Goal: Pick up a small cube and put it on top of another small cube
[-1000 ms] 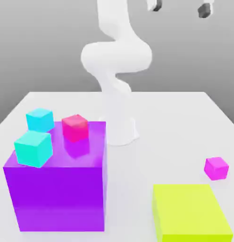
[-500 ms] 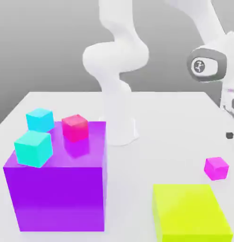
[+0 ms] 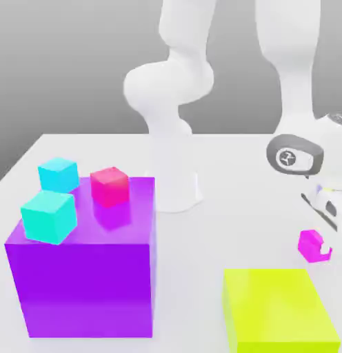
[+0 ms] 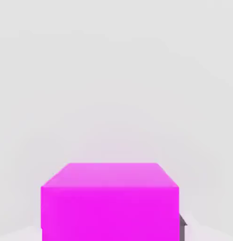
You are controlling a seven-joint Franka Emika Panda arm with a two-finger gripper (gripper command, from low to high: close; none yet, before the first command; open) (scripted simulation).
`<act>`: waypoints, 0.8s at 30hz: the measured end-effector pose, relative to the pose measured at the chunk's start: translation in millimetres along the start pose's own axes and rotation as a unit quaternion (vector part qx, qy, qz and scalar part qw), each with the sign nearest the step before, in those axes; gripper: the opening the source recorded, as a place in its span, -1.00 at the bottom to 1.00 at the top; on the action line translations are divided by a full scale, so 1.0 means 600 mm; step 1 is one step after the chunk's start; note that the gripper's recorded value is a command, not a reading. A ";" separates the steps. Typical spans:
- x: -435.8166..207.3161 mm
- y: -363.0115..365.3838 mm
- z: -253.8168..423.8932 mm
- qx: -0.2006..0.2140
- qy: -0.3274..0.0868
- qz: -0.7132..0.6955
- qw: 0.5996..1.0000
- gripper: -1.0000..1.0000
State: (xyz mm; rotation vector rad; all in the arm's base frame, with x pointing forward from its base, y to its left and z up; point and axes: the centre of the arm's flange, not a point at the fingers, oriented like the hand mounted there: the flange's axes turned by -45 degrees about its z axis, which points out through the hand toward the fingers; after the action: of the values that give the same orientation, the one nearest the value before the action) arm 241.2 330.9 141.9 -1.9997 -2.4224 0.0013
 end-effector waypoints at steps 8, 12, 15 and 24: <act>-0.081 0.073 -0.142 -0.009 -0.011 0.080 0.997 -1.00; -0.212 0.145 -0.230 -0.018 -0.023 0.195 0.980 -1.00; -0.320 0.171 -0.296 -0.021 -0.027 0.280 0.959 -1.00; -0.657 0.092 -0.478 -0.008 -0.012 0.533 0.846 -1.00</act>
State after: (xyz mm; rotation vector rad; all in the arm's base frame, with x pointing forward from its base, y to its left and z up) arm 370.2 -45.8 428.7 -3.0104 -0.9917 0.0067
